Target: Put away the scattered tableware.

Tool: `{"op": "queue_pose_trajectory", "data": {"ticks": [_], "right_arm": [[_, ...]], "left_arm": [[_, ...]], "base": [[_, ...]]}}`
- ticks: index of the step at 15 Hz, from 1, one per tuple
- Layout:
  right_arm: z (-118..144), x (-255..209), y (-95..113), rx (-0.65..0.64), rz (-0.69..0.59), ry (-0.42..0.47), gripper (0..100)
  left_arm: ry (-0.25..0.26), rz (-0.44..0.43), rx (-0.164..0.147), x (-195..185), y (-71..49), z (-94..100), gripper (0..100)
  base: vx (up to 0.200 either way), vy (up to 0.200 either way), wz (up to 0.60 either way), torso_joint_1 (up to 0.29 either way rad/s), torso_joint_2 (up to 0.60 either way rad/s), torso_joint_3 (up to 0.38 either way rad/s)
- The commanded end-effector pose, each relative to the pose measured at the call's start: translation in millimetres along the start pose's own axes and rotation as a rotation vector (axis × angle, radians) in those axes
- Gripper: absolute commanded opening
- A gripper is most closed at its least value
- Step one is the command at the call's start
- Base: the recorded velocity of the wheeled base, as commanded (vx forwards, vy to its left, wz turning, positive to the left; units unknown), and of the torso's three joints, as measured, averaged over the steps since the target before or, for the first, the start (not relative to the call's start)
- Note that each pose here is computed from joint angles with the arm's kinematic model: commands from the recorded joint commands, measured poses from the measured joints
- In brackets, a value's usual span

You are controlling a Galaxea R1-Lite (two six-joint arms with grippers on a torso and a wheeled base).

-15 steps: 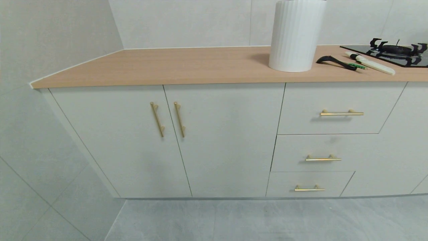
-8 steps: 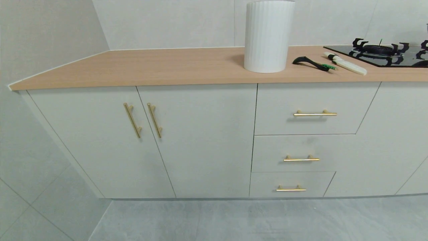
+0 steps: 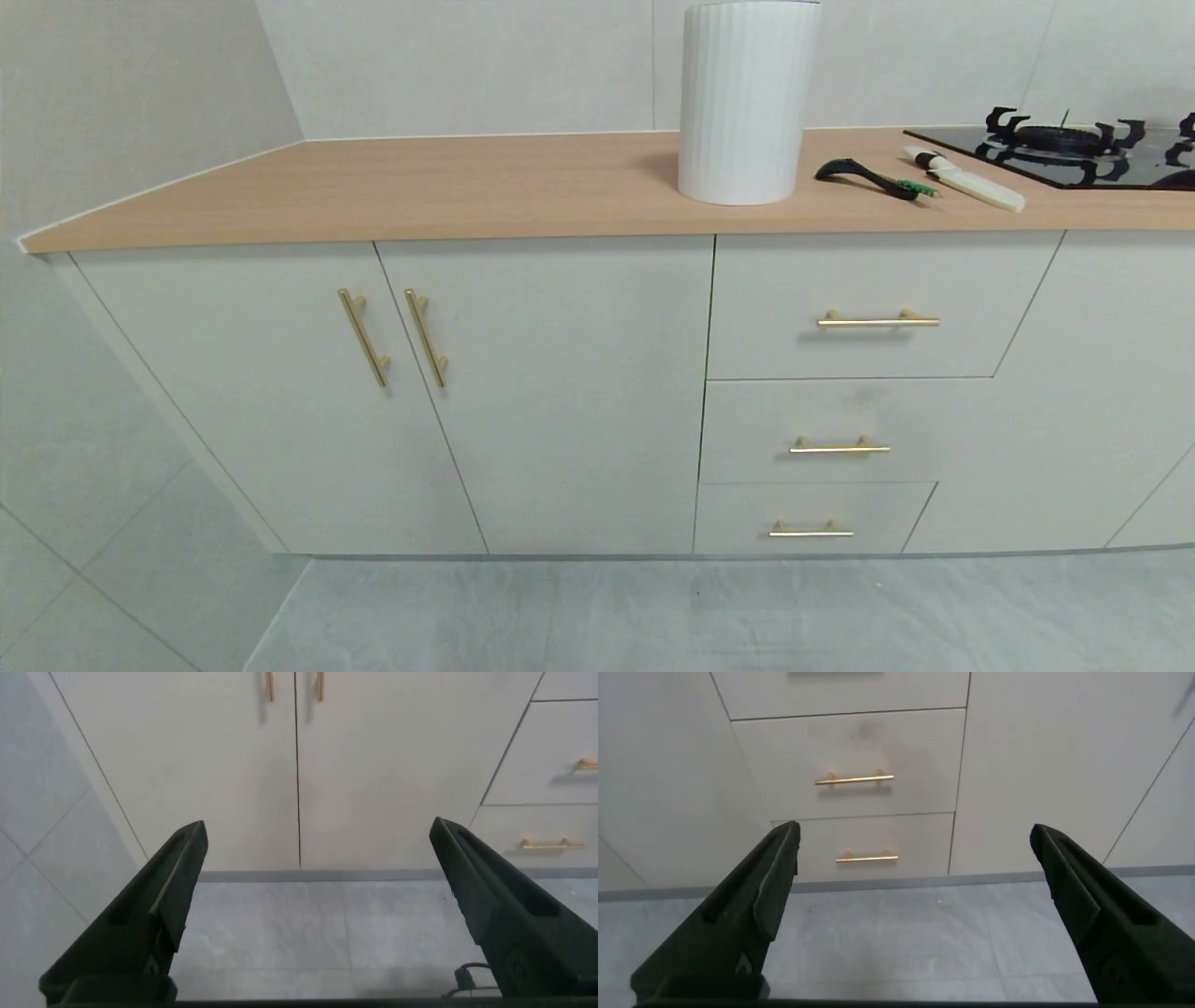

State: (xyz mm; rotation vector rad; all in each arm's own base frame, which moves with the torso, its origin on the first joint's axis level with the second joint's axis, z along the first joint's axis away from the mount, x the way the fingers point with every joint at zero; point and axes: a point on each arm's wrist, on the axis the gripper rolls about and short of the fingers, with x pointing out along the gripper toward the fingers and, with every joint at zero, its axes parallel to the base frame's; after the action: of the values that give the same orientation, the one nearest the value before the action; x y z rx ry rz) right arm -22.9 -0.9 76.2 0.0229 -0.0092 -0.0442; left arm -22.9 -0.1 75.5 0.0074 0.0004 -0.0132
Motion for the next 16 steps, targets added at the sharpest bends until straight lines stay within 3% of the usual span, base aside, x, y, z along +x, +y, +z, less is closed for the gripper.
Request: {"op": "queue_pose_trajectory", "data": {"ticks": [1,4,9,12,16], "right_arm": [[0.1,0.1,0.0,0.000,0.000,0.001,100],[0.1,0.1,0.0,-0.001,0.000,0.001,100],[0.1,0.1,0.0,-0.004,0.000,0.001,100],[0.1,0.1,0.0,-0.004,0.000,0.001,100],[0.1,0.1,0.0,-0.006,0.000,0.001,100]], "left_arm": [[0.001,-0.001,0.000,0.1,0.0,-0.1,100],[0.001,-0.001,0.000,0.1,0.0,-0.1,100],[0.001,-0.001,-0.001,0.1,0.0,-0.1,100],[0.001,0.001,-0.001,0.1,0.1,-0.1,100],[0.001,0.002,-0.003,0.1,0.1,-0.1,100]], "base": [[0.200,0.000,0.00,0.002,0.00,0.002],[0.200,0.000,0.00,0.002,0.00,-0.001],[0.000,0.000,0.00,0.000,0.00,0.000],[0.000,0.000,-0.60,0.001,0.01,0.004],[0.000,0.000,0.00,0.000,0.00,0.000]]}}
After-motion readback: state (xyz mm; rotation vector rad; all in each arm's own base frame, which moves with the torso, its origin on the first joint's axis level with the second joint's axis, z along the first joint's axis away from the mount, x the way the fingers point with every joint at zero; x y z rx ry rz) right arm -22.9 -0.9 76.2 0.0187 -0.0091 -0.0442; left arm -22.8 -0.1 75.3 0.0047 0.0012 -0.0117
